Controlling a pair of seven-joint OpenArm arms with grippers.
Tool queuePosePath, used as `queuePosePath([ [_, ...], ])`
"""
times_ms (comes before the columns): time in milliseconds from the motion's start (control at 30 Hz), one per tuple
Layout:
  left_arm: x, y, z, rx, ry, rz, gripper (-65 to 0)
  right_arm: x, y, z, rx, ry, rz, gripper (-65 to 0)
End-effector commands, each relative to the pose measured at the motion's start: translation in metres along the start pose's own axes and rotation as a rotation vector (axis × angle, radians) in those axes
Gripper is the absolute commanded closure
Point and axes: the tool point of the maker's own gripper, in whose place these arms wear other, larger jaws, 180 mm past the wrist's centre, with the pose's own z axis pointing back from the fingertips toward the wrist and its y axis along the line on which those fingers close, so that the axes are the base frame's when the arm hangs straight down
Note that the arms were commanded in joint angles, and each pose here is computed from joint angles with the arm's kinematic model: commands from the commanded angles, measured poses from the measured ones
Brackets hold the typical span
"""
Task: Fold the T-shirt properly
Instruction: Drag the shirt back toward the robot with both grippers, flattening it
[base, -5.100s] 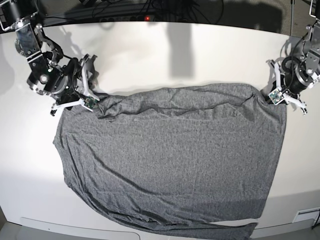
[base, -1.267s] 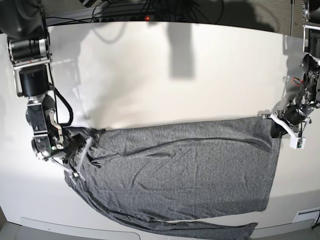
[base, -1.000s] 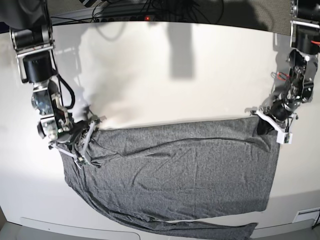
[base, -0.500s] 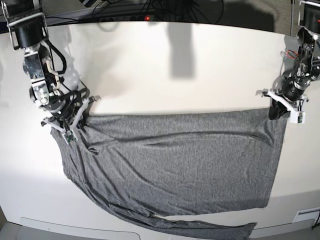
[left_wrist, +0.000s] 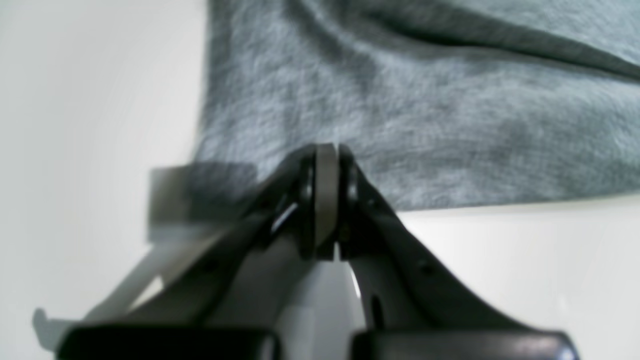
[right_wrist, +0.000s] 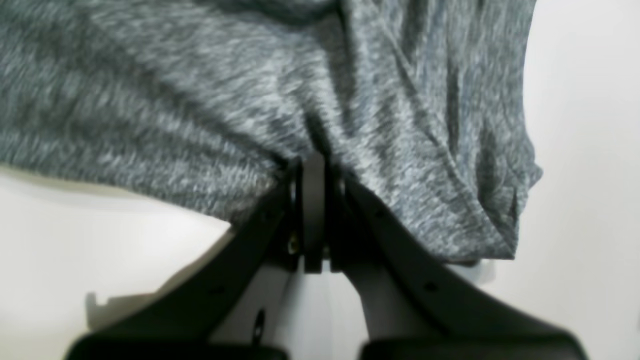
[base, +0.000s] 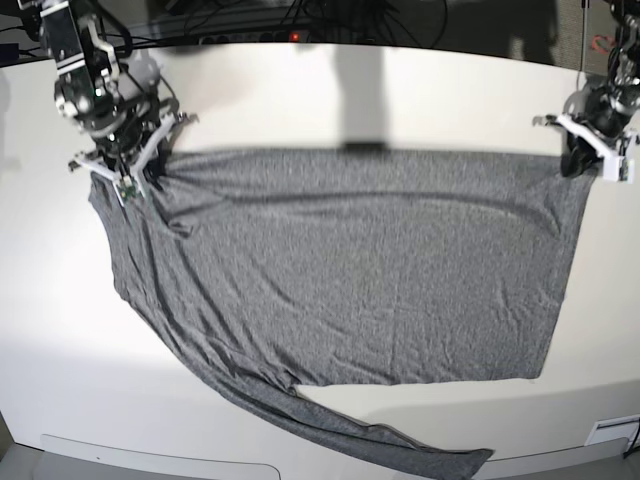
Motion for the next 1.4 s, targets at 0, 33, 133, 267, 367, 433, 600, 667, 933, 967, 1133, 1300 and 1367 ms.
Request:
queuePosePath([
  [0, -0.008, 0.010, 0.009, 0.030, 0.043, -0.021, 0.0, -0.017, -0.001, 0.008, -0.002, 0.059, 0.010, 0.0],
  [33, -0.011, 0.008, 0.015, 0.016, 0.045, -0.018, 0.0, -0.020, 0.002, 0.014, -0.002, 0.057, 0.002, 0.0],
  [133, -0.022, -0.007, 0.028, -0.050, 0.048, 0.001, 0.0, -0.028, 0.010, 0.029, -0.002, 0.058, -0.023, 0.0],
  [267, -0.036, -0.018, 0.041, -0.070, 0.055, 0.024, 0.0, -0.041, 0.019, 0.044, -0.009, 0.068, -0.068, 0.0],
  [367, -0.048, -0.030, 0.051, -0.094, 0.077, 0.012, 0.0, -0.051, 0.018, 0.052, -0.037, 0.079, -0.058, 0.0],
  [433, -0.056, -0.038, 0.057, -0.114, 0.097, -0.001, 0.0, -0.054, 0.020, 0.056, -0.041, 0.085, -0.066, 0.0],
  [600, -0.057, -0.050, 0.069, -0.135, 0.081, -0.035, 0.0, -0.057, 0.023, 0.059, -0.040, 0.087, -0.074, 0.0],
  [667, -0.036, -0.055, 0.070, -0.146, 0.016, -0.055, 0.0, -0.056, 0.022, 0.059, -0.042, 0.084, -0.075, 0.0],
  [933, 0.084, -0.072, 0.069, -0.178, -0.289, -0.126, 0.0, -0.054, 0.021, 0.058, -0.044, 0.078, -0.075, 0.0],
  [967, 0.087, -0.072, 0.063, -0.173, -0.279, -0.131, 0.0, -0.054, 0.021, 0.059, -0.044, 0.078, -0.075, 0.0],
  [1133, 0.084, -0.061, 0.033, -0.126, -0.248, -0.065, 0.0, -0.054, 0.022, 0.058, -0.044, 0.077, -0.076, 0.0],
  [1300, 0.043, -0.049, 0.011, -0.073, -0.162, 0.003, 0.0, -0.054, 0.022, 0.059, -0.044, 0.079, -0.075, 0.0],
  [1367, 0.024, -0.047, 0.008, -0.058, -0.134, 0.020, 0.0, -0.054, 0.022, 0.059, -0.044, 0.079, -0.075, 0.0],
])
